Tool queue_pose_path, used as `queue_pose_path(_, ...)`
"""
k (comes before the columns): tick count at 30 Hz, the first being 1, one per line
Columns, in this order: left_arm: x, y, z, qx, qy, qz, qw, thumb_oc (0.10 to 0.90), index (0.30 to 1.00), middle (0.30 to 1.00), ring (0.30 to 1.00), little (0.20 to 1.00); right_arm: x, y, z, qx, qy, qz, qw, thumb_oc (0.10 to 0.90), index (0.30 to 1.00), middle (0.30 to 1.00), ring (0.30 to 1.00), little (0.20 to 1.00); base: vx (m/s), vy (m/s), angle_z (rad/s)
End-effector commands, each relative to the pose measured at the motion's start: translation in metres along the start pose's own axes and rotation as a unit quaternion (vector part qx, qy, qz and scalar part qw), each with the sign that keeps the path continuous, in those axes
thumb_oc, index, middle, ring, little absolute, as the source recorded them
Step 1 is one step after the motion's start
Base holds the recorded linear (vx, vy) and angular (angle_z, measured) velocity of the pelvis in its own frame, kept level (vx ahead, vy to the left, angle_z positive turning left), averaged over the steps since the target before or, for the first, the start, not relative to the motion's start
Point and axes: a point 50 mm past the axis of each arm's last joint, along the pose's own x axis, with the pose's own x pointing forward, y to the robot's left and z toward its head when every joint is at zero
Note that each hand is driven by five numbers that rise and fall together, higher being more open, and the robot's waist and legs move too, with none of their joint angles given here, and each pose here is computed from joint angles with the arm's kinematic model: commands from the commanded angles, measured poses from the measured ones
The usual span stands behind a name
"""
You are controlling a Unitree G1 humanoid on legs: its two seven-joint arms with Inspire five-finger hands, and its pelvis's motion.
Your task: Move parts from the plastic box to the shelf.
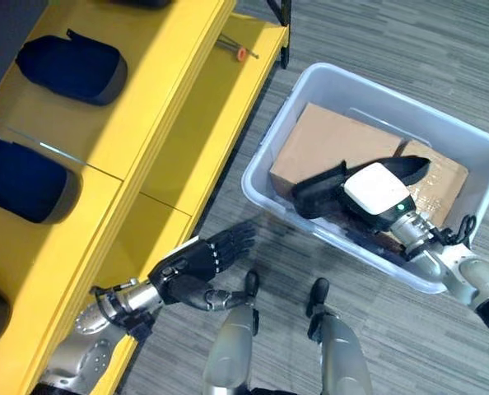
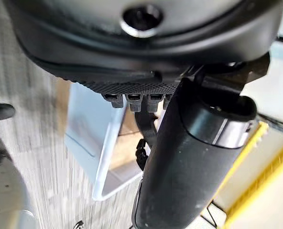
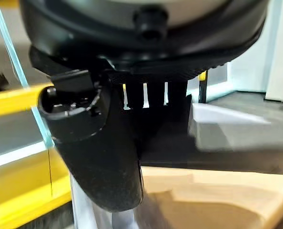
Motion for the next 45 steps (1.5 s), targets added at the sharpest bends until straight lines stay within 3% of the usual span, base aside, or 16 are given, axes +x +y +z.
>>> queue_pose_path(1, 0.008, -0.025, 0.010, 0.013, -0.051, -0.078, 0.996, 0.900, 1.000, 1.000, 1.000, 1.000, 0.021, -0.057, -0.031, -0.051, 0.042, -0.122, 0.990, 0.400, 0.300, 0.300, 0.300, 0.300, 0.06, 0.101, -0.02)
queue_pose_path(11, 0.009, -0.029, 0.000, -0.021, -0.050, -0.067, 0.996, 0.900, 1.000, 1.000, 1.000, 1.000, 0.004, -0.042, -0.030, 0.007, 0.081, -0.084, 0.993, 0.400, 0.300, 0.300, 0.300, 0.300, 0.11, 0.126, -0.07)
queue_pose_path(18, 0.008, -0.023, 0.012, 0.137, -0.059, 0.019, 0.989, 0.900, 1.000, 1.000, 1.000, 1.000, -0.008, -0.029, -0.026, 0.145, 0.136, -0.001, 0.980, 0.400, 0.300, 0.300, 0.300, 0.300, 0.08, 0.112, -0.13)
queue_pose_path(20, 0.011, -0.015, 0.025, 0.245, -0.079, 0.091, 0.962, 0.900, 1.000, 1.000, 1.000, 1.000, -0.005, -0.029, -0.020, 0.176, 0.128, 0.012, 0.976, 0.400, 0.300, 0.300, 0.300, 0.300, 0.05, 0.109, -0.11)
queue_pose_path(24, 0.020, -0.016, 0.039, 0.376, -0.114, 0.138, 0.909, 0.900, 1.000, 1.000, 1.000, 1.000, -0.006, -0.031, -0.012, 0.195, 0.117, 0.050, 0.972, 0.400, 0.300, 0.300, 0.300, 0.300, 0.03, 0.063, -0.11)
queue_pose_path(25, 0.026, -0.019, 0.048, 0.465, -0.139, 0.158, 0.860, 0.900, 1.000, 1.000, 1.000, 1.000, -0.010, -0.038, -0.001, 0.230, 0.101, 0.075, 0.965, 0.400, 0.300, 0.300, 0.300, 0.300, 0.02, 0.057, -0.09)
queue_pose_path(26, 0.026, -0.019, 0.048, 0.466, -0.139, 0.157, 0.860, 0.900, 1.000, 1.000, 1.000, 1.000, -0.010, -0.038, -0.001, 0.230, 0.101, 0.076, 0.965, 0.400, 0.300, 0.300, 0.300, 0.300, 0.02, 0.064, -0.07)
queue_pose_path(28, 0.033, -0.024, 0.052, 0.556, -0.149, 0.147, 0.804, 0.900, 1.000, 1.000, 1.000, 1.000, -0.010, -0.039, 0.005, 0.265, 0.091, 0.099, 0.955, 0.400, 0.300, 0.300, 0.300, 0.300, -0.01, 0.033, -0.08)
queue_pose_path(31, 0.039, -0.023, 0.058, 0.592, -0.162, 0.151, 0.775, 0.900, 1.000, 1.000, 1.000, 1.000, -0.008, -0.040, 0.017, 0.331, 0.059, 0.125, 0.933, 0.400, 0.300, 0.300, 0.300, 0.300, -0.01, 0.033, -0.12)
queue_pose_path(35, 0.051, -0.023, 0.061, 0.645, -0.179, 0.137, 0.730, 0.900, 1.000, 1.000, 1.000, 1.000, -0.002, -0.043, 0.027, 0.325, 0.032, 0.134, 0.935, 0.400, 0.300, 0.300, 0.300, 0.300, -0.01, 0.049, -0.14)
queue_pose_path(39, 0.064, -0.030, 0.057, 0.648, -0.187, 0.098, 0.732, 0.900, 1.000, 1.000, 1.000, 1.000, 0.013, -0.063, 0.031, 0.298, 0.012, 0.097, 0.949, 0.400, 0.300, 0.300, 0.300, 0.300, 0.00, 0.045, -0.12)
queue_pose_path(45, 0.072, -0.037, 0.047, 0.609, -0.169, 0.069, 0.772, 0.900, 1.000, 1.000, 1.000, 1.000, 0.025, -0.088, 0.030, 0.180, 0.024, 0.015, 0.983, 0.400, 0.300, 0.300, 0.300, 0.300, 0.01, 0.026, -0.08)
